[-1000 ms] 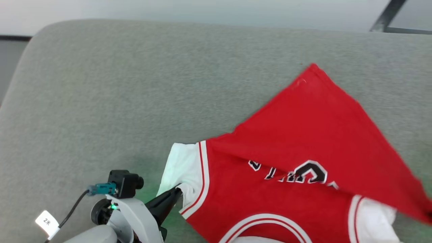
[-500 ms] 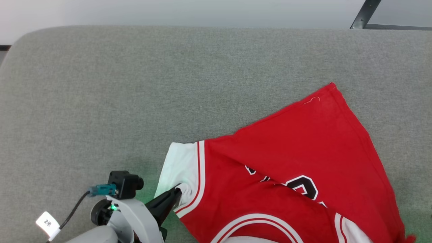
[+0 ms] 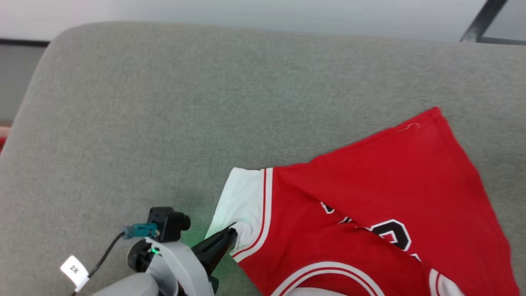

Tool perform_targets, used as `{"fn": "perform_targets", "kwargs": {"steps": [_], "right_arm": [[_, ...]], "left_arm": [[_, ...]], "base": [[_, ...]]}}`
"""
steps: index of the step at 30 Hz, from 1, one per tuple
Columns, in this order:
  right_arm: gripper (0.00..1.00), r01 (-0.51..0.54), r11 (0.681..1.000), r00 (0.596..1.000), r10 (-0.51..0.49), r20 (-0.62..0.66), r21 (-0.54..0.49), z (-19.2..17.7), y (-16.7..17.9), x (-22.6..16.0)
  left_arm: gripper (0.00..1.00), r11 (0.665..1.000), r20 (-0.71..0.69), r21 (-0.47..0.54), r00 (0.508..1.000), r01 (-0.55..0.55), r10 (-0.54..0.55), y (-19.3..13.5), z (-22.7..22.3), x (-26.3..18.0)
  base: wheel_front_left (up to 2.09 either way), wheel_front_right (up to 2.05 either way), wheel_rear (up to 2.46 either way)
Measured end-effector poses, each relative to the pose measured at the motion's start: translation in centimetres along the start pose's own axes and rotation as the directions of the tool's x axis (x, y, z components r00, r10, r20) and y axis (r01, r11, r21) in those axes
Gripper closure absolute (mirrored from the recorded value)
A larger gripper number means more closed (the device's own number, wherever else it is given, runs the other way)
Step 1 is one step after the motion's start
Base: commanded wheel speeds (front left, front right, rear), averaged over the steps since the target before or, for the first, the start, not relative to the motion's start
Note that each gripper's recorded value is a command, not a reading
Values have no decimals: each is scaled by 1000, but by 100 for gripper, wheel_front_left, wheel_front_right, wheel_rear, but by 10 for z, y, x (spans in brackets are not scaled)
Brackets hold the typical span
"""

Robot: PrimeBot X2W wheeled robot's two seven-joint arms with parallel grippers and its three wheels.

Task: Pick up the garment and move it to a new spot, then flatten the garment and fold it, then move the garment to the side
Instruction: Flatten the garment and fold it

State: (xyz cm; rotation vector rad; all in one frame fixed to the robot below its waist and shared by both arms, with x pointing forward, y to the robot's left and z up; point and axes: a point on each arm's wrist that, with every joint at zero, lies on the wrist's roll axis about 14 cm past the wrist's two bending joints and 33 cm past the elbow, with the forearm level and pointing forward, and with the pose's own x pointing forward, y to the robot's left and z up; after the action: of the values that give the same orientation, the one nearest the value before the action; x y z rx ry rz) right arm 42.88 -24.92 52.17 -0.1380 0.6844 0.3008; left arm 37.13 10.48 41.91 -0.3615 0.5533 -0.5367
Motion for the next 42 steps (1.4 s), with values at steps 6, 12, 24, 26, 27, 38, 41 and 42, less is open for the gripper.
{"fn": "perform_targets", "kwargs": {"steps": [6, 12, 24, 26, 27, 38, 41, 42], "right_arm": [[0, -59, 997, 998, 59, -2, -51, 33, 16, 60], [0, -132, 989, 987, 124, -106, -67, 27, 39, 124], [0, -144, 983, 960, 109, -258, -118, -17, 35, 184], [0, -147, 982, 957, 111, -268, -119, -19, 34, 186], [0, -149, 982, 957, 113, -267, -118, -20, 35, 187], [100, -165, 984, 961, 144, -238, -70, -18, 42, 193], [100, -154, 988, 973, 151, -174, -4, -8, 41, 190], [100, -151, 988, 977, 152, -149, 22, -4, 42, 189]], "left_arm": [[100, 1000, 4, -17, 1000, 3, -2, 5, -1, 8], [100, 999, -7, -38, 1000, -10, 10, 15, -6, 13], [100, 995, -5, -87, 998, -58, 58, 35, -15, 15], [100, 994, -6, -90, 998, -58, 58, 36, -15, 17], [100, 994, -8, -90, 998, -57, 57, 37, -15, 17], [100, 994, 42, -92, 997, -53, 58, 40, -1, 24], [100, 996, 76, -58, 994, -68, 72, 46, 11, 20], [100, 996, 93, -38, 993, -75, 78, 50, 18, 19]], "base": [[0, 0, 0], [0, 0, 0], [0, 0, 0], [0, 0, 0], [0, 0, 0], [0, 0, 0], [0, 0, 0], [0, 0, 0]]}}
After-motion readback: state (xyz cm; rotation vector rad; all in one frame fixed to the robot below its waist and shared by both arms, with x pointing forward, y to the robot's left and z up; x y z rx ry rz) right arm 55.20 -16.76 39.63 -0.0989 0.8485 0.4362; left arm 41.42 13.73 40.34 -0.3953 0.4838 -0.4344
